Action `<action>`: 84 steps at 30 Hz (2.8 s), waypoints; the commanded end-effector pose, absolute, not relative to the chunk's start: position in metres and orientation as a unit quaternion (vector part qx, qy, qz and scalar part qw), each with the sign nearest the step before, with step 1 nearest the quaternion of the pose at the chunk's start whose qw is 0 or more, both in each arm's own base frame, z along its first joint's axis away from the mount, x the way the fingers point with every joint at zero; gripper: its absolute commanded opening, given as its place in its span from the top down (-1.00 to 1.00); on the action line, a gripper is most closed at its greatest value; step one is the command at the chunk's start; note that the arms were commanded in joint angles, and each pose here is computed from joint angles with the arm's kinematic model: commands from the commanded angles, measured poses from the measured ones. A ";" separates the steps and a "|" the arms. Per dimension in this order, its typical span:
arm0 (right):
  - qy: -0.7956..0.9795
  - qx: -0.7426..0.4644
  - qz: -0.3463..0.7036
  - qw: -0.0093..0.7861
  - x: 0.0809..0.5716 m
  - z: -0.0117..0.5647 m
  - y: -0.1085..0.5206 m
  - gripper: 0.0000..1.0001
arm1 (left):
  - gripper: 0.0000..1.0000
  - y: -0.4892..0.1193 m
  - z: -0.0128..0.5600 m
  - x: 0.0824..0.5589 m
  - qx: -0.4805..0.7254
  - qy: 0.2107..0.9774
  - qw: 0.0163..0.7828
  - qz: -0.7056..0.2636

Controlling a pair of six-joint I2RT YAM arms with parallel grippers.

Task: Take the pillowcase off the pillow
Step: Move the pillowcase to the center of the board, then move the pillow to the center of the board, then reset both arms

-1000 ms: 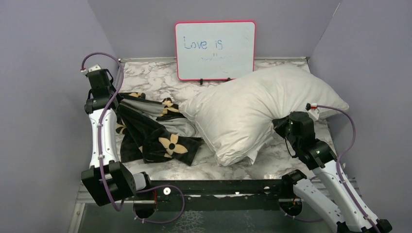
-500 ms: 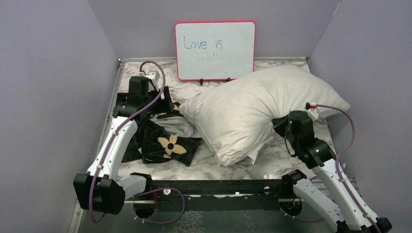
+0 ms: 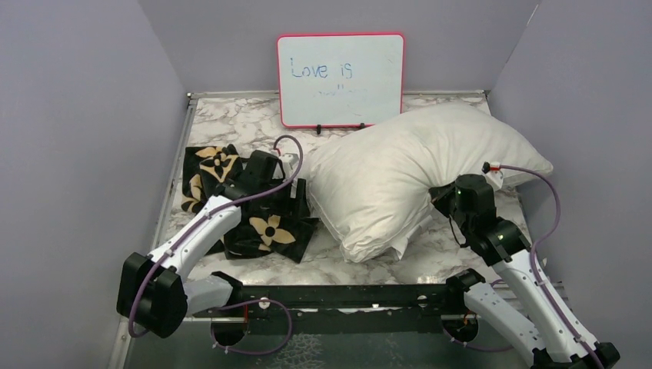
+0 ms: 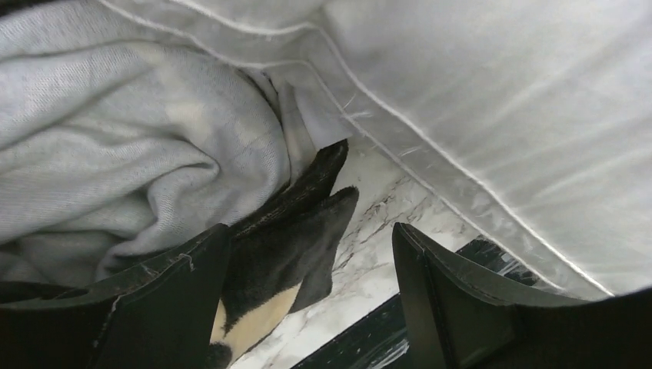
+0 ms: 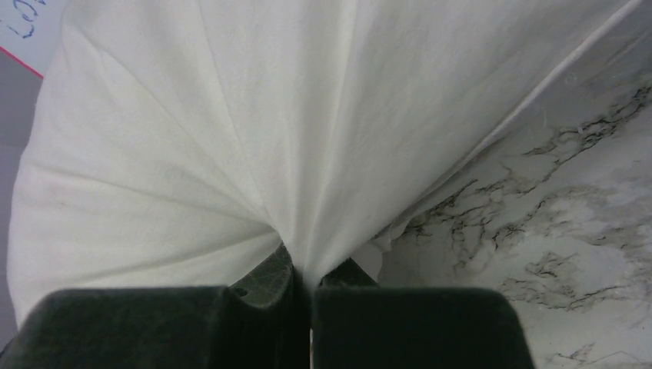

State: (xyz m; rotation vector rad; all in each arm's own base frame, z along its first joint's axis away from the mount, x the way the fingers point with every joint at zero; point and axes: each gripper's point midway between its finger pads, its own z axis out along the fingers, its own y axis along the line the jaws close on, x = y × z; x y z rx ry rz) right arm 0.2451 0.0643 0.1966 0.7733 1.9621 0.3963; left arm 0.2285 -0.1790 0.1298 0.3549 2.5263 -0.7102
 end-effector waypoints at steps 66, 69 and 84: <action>0.765 0.000 0.359 0.534 0.223 0.309 0.156 -0.31 | -0.97 0.066 0.223 0.287 -0.332 0.822 0.457 -0.076; 0.736 0.000 0.320 0.597 0.231 0.338 0.138 -0.38 | -0.98 0.067 0.236 0.285 -0.323 0.819 0.469 -0.072; 0.909 -0.006 0.139 0.393 0.317 0.202 0.148 -0.70 | -0.98 0.050 0.283 0.285 -0.275 0.818 0.497 -0.092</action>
